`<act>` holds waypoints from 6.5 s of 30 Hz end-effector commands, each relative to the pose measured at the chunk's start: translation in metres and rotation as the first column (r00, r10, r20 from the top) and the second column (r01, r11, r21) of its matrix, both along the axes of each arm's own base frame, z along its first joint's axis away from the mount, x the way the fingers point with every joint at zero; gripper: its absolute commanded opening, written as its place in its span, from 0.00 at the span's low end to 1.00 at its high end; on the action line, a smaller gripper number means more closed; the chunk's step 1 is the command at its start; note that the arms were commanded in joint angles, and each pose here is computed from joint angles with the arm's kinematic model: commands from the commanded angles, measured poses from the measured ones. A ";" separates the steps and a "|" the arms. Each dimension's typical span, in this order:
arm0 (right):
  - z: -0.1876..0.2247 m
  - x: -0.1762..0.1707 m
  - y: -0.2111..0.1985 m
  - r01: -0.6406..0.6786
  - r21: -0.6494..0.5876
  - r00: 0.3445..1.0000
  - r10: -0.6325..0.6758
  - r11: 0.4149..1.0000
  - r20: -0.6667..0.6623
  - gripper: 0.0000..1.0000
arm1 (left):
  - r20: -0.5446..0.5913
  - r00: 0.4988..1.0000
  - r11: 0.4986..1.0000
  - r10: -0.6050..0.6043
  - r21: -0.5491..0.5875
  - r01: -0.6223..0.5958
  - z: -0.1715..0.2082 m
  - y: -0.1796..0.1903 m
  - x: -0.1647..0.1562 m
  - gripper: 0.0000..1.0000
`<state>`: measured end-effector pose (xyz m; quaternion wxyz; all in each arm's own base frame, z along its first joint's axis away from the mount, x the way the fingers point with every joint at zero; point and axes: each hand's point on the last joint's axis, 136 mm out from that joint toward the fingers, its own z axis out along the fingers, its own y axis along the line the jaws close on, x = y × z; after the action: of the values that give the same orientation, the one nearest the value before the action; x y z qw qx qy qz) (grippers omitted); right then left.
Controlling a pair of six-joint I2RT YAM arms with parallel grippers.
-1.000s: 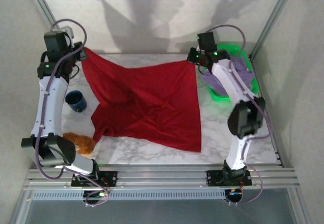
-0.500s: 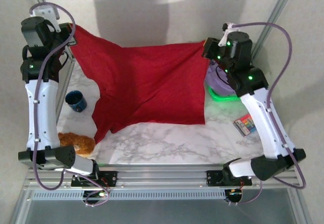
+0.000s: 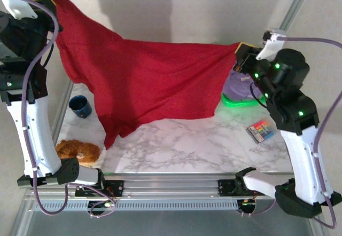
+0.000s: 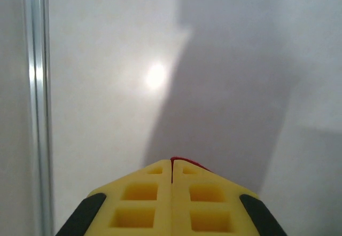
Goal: Fold and stack the t-shirts
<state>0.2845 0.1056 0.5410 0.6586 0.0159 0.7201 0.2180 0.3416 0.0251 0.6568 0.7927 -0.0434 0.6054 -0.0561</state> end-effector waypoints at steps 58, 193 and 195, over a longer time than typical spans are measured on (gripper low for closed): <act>-0.311 0.287 0.033 -0.035 -0.300 0.749 -0.174 0.953 -0.639 0.00 | -0.707 0.703 0.989 -0.071 -0.144 -0.045 -0.409 0.015 0.284 0.00; -0.483 -0.154 -0.059 0.397 -0.105 0.138 -0.172 0.912 -0.975 0.00 | -0.998 -0.053 0.910 -0.016 0.007 -0.415 -0.602 -0.076 -0.159 0.00; -0.488 -0.156 -0.063 0.405 -0.124 0.130 -0.191 0.906 -0.973 0.12 | -0.998 -0.055 0.911 -0.026 -0.001 -0.412 -0.602 -0.077 -0.158 0.00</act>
<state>0.1510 0.0504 0.0710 0.1221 0.3310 0.9283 0.1171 0.1817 -0.0605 0.0461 0.0888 -0.2759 0.9571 -0.0044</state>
